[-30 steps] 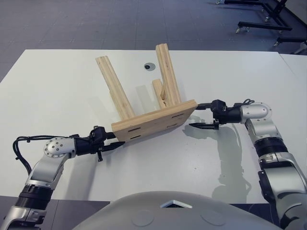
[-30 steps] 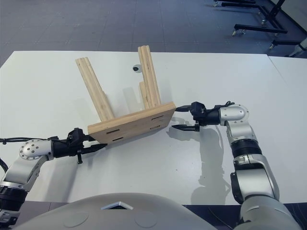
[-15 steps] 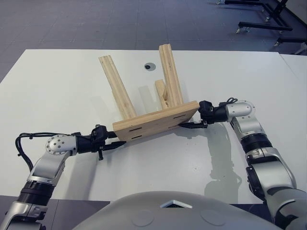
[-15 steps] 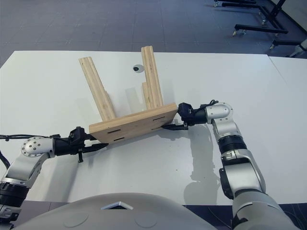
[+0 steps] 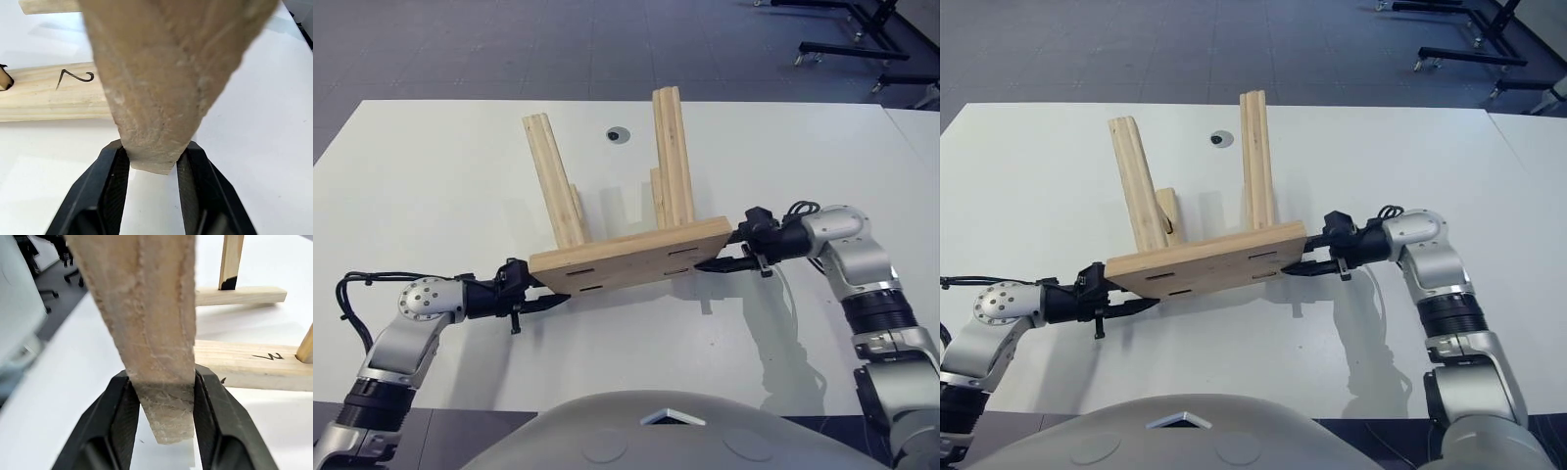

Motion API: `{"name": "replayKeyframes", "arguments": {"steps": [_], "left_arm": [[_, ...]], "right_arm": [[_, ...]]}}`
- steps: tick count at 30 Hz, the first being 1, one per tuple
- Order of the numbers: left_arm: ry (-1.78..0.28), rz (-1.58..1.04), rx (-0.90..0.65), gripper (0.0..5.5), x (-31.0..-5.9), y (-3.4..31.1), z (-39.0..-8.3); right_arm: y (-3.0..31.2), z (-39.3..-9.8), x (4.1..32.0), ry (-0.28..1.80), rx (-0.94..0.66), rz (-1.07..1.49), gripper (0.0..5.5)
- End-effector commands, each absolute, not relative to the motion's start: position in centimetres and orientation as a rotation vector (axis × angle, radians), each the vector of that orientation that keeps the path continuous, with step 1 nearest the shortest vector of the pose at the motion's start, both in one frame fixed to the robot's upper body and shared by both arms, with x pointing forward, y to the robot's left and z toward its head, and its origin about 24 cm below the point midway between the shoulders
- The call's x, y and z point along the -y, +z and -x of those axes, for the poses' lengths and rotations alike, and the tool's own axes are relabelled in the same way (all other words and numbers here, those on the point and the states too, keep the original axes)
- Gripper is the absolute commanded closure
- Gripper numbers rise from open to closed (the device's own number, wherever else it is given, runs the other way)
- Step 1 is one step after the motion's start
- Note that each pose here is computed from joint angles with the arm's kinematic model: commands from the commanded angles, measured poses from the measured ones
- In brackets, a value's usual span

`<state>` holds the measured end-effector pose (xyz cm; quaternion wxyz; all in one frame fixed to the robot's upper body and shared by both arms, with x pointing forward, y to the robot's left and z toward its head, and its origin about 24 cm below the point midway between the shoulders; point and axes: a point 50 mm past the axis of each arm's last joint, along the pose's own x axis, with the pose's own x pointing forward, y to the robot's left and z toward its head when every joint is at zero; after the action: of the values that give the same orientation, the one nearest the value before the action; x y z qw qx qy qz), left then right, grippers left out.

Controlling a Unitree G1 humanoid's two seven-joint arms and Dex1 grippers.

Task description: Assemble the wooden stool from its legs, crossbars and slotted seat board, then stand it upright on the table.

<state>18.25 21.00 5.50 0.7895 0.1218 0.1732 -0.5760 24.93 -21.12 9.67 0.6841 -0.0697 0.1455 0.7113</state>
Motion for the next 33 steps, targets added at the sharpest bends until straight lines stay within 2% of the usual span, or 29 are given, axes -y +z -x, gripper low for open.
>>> {"name": "replayKeyframes", "arguments": {"steps": [1,4,10,13,16,25,31,33], "left_arm": [[-1.190,-0.166,-0.306,4.21,-21.0,10.4,-19.0],[-1.231,0.097,-0.355,4.21,-20.5,14.0,-18.3],[-1.329,0.443,-0.451,4.21,-19.8,17.1,-15.3],[-1.372,0.481,-0.494,4.21,-19.2,18.3,-12.9],[-1.341,0.510,-0.421,4.21,-19.2,20.1,-12.5],[-1.197,0.640,-0.375,4.21,-19.5,20.3,-12.6],[-1.109,0.687,-0.408,4.21,-20.2,19.4,-13.5],[-1.085,0.707,-0.397,3.54,-20.7,19.3,-13.9]], "right_arm": [[12.6,-22.7,20.9,1.686,-0.405,0.022,4.11],[14.4,-22.2,20.4,1.683,-0.557,-0.077,4.15],[19.8,-21.9,20.6,1.741,-0.857,-0.468,4.17],[22.4,-21.9,20.5,1.788,-0.956,-0.649,4.17],[24.3,-21.5,20.7,1.808,-1.032,-0.743,4.22],[24.1,-20.5,21.0,1.740,-1.250,-0.912,4.22],[22.4,-22.2,20.6,1.677,-1.309,-1.067,4.22],[22.1,-22.9,20.6,1.654,-1.310,-1.112,4.22]]}}
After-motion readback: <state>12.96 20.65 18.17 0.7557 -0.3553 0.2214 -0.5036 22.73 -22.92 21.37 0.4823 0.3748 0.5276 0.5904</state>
